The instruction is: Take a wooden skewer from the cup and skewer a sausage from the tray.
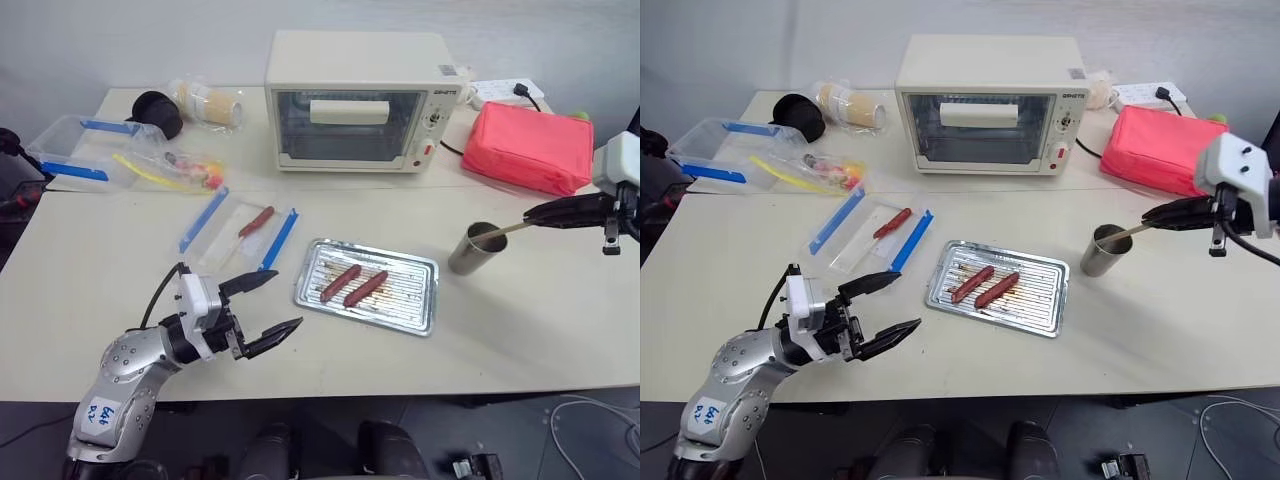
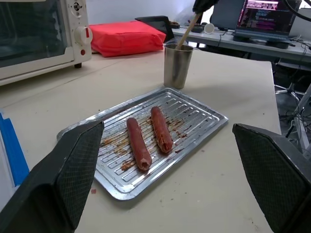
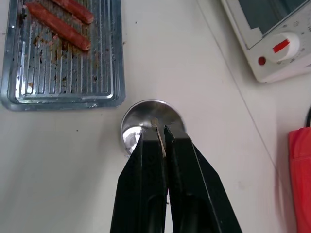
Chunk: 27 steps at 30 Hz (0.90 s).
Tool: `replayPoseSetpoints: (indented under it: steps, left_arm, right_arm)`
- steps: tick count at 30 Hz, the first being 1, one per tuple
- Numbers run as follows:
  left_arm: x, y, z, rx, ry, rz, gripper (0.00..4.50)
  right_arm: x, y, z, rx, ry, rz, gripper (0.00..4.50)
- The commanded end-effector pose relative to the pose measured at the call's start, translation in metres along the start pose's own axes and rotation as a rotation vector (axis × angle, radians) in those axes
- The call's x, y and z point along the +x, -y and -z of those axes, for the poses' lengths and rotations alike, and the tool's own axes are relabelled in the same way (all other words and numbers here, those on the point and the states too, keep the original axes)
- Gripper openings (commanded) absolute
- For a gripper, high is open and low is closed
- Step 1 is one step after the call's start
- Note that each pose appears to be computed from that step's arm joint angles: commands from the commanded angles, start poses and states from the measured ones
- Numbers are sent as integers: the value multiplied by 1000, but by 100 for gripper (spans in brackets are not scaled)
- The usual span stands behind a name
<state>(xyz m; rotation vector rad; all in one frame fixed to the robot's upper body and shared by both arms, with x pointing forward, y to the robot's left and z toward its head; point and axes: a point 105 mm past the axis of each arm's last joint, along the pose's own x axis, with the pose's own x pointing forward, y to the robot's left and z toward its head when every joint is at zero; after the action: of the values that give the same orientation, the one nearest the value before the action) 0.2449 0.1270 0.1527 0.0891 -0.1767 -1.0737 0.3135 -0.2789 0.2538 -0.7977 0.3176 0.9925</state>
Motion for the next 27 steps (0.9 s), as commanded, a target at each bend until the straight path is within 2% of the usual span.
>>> replayPoseSetpoints:
  steps: [1, 7, 12, 17, 27]
  left_arm:
    - [1, 1, -5, 31, 20, 13, 450]
    - [1, -1, -5, 38, 22, 6, 450]
    - [0, -1, -5, 40, 22, 1, 450]
    - [-2, -2, -5, 43, 21, -8, 450]
    - [-1, 0, -3, 40, 23, -14, 450]
  right_arm:
    - [5, -5, 3, -38, -38, -42, 4]
    - [23, -1, 0, -71, -13, -15, 4]
    - [25, -9, 1, -71, -42, -85, 141]
    - [23, -10, 0, -114, -84, -120, 316]
    - [30, -6, -11, -163, -136, -123, 316]
